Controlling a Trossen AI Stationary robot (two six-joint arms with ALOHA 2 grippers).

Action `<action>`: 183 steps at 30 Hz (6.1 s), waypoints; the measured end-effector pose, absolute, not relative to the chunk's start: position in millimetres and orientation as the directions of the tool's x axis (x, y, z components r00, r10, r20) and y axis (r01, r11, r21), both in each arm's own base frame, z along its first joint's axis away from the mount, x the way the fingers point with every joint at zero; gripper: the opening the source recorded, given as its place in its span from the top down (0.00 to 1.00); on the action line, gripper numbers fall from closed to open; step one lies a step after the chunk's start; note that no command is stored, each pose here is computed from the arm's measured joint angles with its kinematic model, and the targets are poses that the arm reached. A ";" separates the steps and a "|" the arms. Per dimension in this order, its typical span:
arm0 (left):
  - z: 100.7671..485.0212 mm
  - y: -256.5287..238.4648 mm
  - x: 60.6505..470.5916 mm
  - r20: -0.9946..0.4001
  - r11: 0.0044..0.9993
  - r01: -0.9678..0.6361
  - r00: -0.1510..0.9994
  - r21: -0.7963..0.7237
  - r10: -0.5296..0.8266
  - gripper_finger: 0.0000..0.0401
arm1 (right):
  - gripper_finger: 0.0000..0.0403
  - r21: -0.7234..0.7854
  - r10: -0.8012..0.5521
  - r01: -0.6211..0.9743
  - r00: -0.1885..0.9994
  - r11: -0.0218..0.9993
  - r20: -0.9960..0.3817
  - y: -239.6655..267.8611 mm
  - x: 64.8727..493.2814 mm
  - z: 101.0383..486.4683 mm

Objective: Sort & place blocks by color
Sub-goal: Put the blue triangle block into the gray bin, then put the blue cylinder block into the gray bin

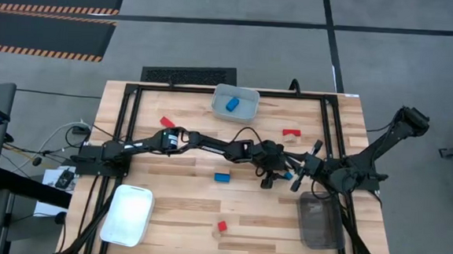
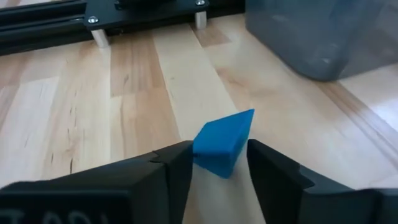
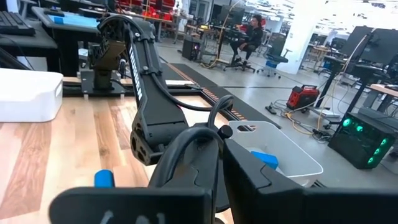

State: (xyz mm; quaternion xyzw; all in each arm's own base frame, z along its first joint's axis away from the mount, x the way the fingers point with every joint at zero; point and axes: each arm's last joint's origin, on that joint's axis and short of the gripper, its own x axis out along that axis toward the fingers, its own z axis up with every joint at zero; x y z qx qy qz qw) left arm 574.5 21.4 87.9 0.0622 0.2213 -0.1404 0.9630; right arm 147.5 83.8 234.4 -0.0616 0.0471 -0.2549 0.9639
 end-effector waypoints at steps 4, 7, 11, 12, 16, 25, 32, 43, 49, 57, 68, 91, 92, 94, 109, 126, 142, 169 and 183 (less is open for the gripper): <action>88.1 21.6 574.5 -0.442 0.953 0.297 0.864 0.058 -0.243 0.77 | 0.87 -0.145 -0.497 0.485 0.865 0.862 -0.060 83.8 147.4 234.2; 88.1 21.6 574.6 -0.442 0.953 0.297 0.864 0.058 -0.242 0.85 | 0.87 -0.145 -0.497 0.485 0.865 0.862 -0.060 83.8 147.4 234.2; 87.2 21.4 574.2 -0.447 0.955 0.293 0.861 0.046 -0.243 0.94 | 0.87 -0.145 -0.497 0.485 0.865 0.862 -0.062 83.8 147.4 234.0; 87.3 21.4 574.2 -0.446 0.956 0.291 0.861 0.042 -0.243 0.96 | 0.87 -0.144 -0.497 0.485 0.865 0.862 -0.061 83.8 147.4 234.0; 87.3 21.6 574.2 -0.447 0.962 0.274 0.861 0.007 -0.242 0.99 | 0.87 -0.139 -0.498 0.486 0.865 0.863 -0.065 83.6 147.2 233.2; 89.0 21.7 573.1 -0.466 0.972 0.229 0.855 -0.058 -0.229 1.00 | 0.87 -0.122 -0.487 0.477 0.871 0.870 -0.069 85.6 146.0 232.4; 115.8 22.3 564.1 -0.566 0.983 0.183 0.809 -0.009 -0.156 1.00 | 0.87 -0.115 -0.468 0.459 0.881 0.881 -0.068 90.0 142.9 232.2; 166.8 26.2 539.7 -0.708 0.984 0.085 0.704 0.159 0.053 1.00 | 0.87 -0.093 -0.466 0.458 0.881 0.884 -0.088 91.4 140.3 227.4; 178.2 27.6 529.3 -0.756 0.978 0.053 0.643 0.203 0.122 1.00 | 0.87 -0.085 -0.462 0.456 0.883 0.886 -0.087 94.6 137.2 226.5; 180.5 23.9 519.4 -0.807 0.972 0.044 0.567 0.230 0.165 1.00 | 0.87 -0.080 -0.477 0.472 0.877 0.878 -0.055 105.2 125.2 227.4; 181.9 22.8 460.2 -0.751 0.966 -0.063 0.616 0.253 0.237 1.00 | 0.87 -0.024 -0.460 0.459 0.886 0.888 -0.058 109.8 118.0 222.8; 214.1 189.6 353.8 -0.696 0.804 -0.574 0.516 0.151 0.499 1.00 | 0.87 -0.062 -0.554 0.551 0.828 0.832 -0.080 88.8 136.7 222.5; 213.0 196.2 349.7 -0.709 0.798 -0.588 0.507 0.133 0.491 1.00 | 0.87 -0.071 -0.563 0.558 0.823 0.827 -0.080 87.4 137.7 222.7; 207.9 206.0 345.7 -0.718 0.786 -0.607 0.494 0.119 0.491 1.00 | 0.87 -0.087 -0.572 0.566 0.816 0.820 -0.083 84.3 140.1 222.9; 187.2 209.8 346.5 -0.764 0.784 -0.601 0.430 0.155 0.481 1.00 | 0.87 -0.106 -0.537 0.527 0.833 0.843 -0.131 64.5 156.6 223.8; 187.0 211.4 347.6 -0.751 0.777 -0.601 0.424 0.185 0.507 0.97 | 0.87 -0.088 -0.505 0.497 0.850 0.863 -0.152 65.2 156.8 221.8; 201.6 181.4 352.0 -0.739 0.761 -0.577 0.367 0.296 0.565 0.65 | 0.87 -0.080 -0.499 0.494 0.847 0.866 -0.181 64.3 156.1 217.6; 192.7 41.0 312.2 -0.610 0.879 -0.412 0.641 0.239 0.466 0.69 | 0.87 0.029 -0.383 0.405 0.883 0.914 -0.270 77.9 161.4 202.1; 175.4 -33.9 304.1 -0.524 0.970 -0.211 0.816 0.121 0.243 0.64 | 0.87 0.091 -0.360 0.386 0.907 0.918 -0.221 79.3 165.2 209.5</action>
